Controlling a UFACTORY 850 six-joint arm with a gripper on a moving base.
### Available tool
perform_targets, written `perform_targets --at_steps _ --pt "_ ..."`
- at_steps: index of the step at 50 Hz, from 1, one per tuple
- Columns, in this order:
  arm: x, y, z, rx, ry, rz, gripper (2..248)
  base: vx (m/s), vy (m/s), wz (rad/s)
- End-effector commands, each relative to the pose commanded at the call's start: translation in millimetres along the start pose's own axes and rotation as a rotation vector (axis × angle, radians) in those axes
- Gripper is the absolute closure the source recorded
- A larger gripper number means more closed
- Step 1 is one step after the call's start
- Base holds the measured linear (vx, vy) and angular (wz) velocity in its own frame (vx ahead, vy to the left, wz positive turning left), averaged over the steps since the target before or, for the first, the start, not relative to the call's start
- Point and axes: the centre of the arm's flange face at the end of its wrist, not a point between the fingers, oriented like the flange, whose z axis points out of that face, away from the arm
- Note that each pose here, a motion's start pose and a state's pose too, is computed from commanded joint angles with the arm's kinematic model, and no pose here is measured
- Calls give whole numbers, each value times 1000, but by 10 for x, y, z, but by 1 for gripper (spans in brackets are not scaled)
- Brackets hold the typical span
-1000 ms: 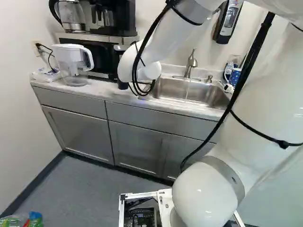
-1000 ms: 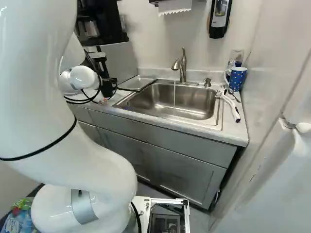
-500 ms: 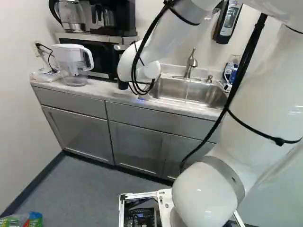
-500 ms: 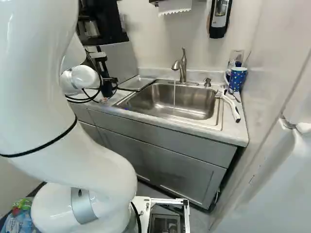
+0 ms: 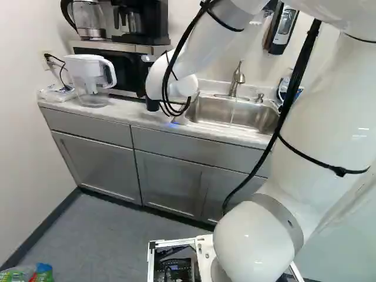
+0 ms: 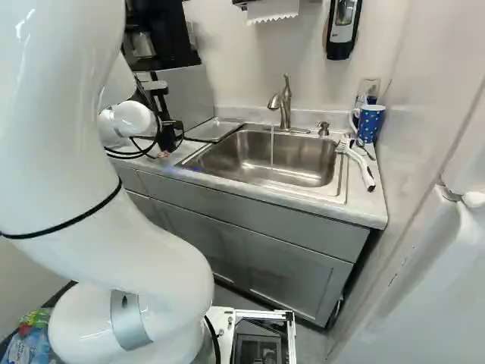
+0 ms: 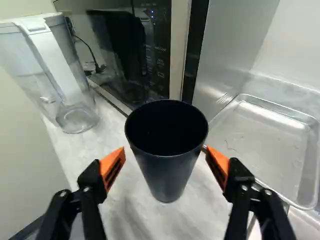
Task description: Rinse the cup and place it in the tray
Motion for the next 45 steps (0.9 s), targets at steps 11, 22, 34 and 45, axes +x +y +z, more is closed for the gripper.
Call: perform_targets --at_steps 11,22,34,45 --pt "0 0 0 0 0 0 88 0 0 0" --pt "0 0 0 0 0 0 128 0 0 0" --pt "5 0 -3 0 1 0 128 0 0 0" --pt "81 27 -68 -5 21 2 128 0 0 0"
